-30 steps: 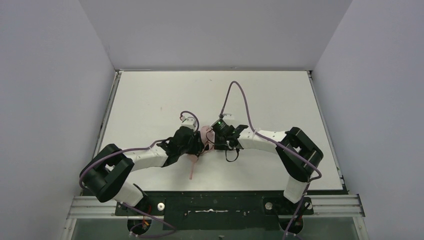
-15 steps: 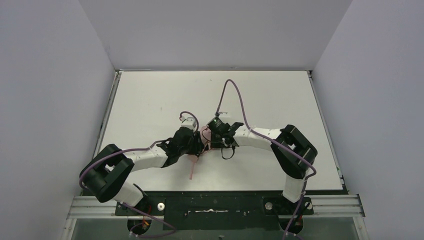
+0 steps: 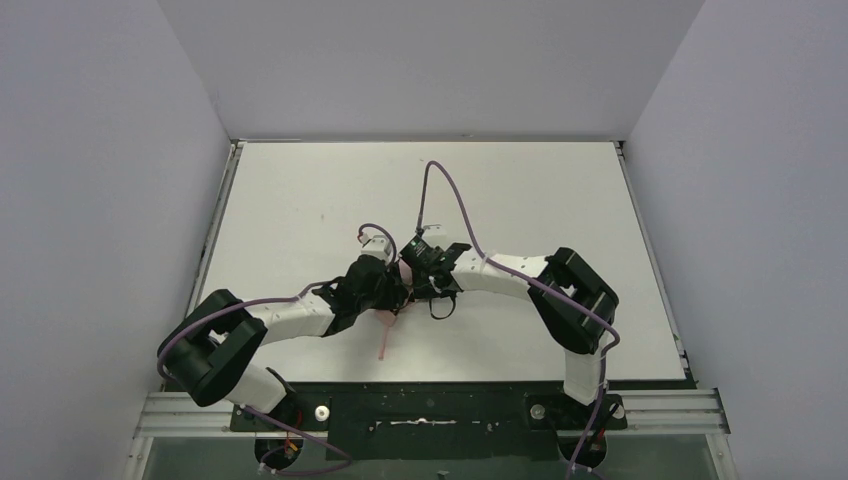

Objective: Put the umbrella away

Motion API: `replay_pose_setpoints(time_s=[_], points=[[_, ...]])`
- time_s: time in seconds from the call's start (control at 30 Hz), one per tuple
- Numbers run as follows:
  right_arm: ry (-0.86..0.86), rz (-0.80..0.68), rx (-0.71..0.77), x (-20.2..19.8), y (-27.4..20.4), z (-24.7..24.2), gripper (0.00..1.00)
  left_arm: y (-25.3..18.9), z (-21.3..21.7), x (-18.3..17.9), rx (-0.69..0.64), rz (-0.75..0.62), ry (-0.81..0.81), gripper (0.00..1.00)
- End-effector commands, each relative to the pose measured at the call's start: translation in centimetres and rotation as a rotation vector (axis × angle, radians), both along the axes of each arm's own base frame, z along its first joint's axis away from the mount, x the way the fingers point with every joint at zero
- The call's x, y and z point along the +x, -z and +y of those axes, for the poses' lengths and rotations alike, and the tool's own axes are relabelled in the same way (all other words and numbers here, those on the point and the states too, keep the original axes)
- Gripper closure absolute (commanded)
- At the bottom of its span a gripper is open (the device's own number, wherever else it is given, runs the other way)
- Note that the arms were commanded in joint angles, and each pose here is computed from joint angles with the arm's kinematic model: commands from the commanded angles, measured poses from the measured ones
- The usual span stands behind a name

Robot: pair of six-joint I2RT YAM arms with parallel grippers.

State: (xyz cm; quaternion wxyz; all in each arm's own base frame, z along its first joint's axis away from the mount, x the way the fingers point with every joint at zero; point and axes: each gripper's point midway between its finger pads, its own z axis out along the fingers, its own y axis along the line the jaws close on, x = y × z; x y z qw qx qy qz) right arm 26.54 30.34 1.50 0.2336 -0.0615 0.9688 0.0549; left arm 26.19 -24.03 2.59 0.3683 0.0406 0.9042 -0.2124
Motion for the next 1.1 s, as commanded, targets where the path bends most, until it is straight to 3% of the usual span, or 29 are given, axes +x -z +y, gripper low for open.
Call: replay_pose_setpoints(time_s=[0.0, 0.33, 0.43, 0.67, 1.07], points=[[-0.030, 0.099, -0.133, -2.9, 2.9, -2.5, 0.65, 2.8, 2.2, -2.4, 0.102, 0.093, 0.001, 1.00], [-0.066, 0.179, -0.130, -4.6, 5.2, -3.1, 0.86, 2.7, 2.1, -2.4, 0.104, 0.099, 0.005, 1.00], [-0.071, 0.190, -0.098, -4.6, 5.4, -2.7, 1.00, 2.6, 2.1, -2.4, 0.103, 0.097, 0.004, 1.00], [-0.066, 0.133, -0.023, -2.6, 3.7, -1.8, 1.00, 2.9, 2.5, -2.4, 0.114, 0.098, -0.008, 1.00], [-0.050, 0.110, -0.104, -2.8, 2.8, -6.8, 1.00, 2.7, 3.3, -1.9, 0.164, 0.096, -0.039, 1.00]])
